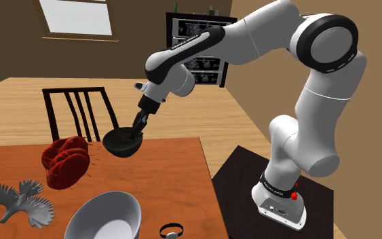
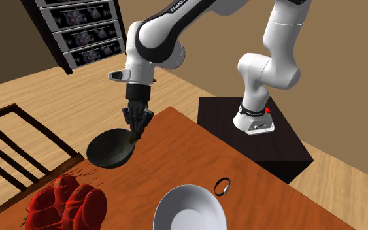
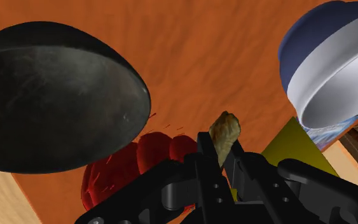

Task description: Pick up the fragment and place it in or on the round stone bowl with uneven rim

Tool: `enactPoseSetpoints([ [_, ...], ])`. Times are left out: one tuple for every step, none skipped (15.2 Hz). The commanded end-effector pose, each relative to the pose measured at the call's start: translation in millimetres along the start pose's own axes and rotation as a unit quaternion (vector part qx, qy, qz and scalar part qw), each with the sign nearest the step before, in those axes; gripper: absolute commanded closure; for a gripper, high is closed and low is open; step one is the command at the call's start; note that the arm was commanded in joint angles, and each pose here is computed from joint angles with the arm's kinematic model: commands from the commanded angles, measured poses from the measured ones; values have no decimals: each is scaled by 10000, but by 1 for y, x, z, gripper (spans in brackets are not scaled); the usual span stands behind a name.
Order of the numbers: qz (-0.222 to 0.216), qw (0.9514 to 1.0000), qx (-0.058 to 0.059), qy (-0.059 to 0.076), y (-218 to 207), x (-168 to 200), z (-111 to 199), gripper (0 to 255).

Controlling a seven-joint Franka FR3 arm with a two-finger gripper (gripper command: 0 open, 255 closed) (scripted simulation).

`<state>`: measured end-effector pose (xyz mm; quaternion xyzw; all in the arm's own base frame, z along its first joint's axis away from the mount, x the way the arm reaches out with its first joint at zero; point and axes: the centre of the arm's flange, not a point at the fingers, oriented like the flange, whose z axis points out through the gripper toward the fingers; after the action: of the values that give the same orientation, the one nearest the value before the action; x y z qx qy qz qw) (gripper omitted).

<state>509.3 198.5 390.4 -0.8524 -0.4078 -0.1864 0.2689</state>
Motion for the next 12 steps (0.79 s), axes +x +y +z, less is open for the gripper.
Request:
enactPoseSetpoints([
  [-7, 10000, 3, -1, 25, 12, -3, 255],
  [-7, 10000, 3, -1, 37, 19, -3, 255],
  [-7, 10000, 3, -1, 48, 26, -3, 255],
  [-7, 10000, 3, -1, 60, 32, -4, 255],
  [-7, 10000, 3, -1, 71, 39, -4, 255],
  [-7, 10000, 3, -1, 83, 45, -4, 255],
  [-7, 10000, 3, -1, 94, 52, -5, 255],
  [-7, 10000, 3, -1, 104, 58, -5, 255],
  [-7, 10000, 3, -1, 105, 55, -1, 255],
  [-7, 10000, 3, -1, 107, 52, 3, 255],
  [-7, 10000, 3, -1, 109, 49, 8, 255],
  [-7, 10000, 3, -1, 110, 46, 12, 255],
])
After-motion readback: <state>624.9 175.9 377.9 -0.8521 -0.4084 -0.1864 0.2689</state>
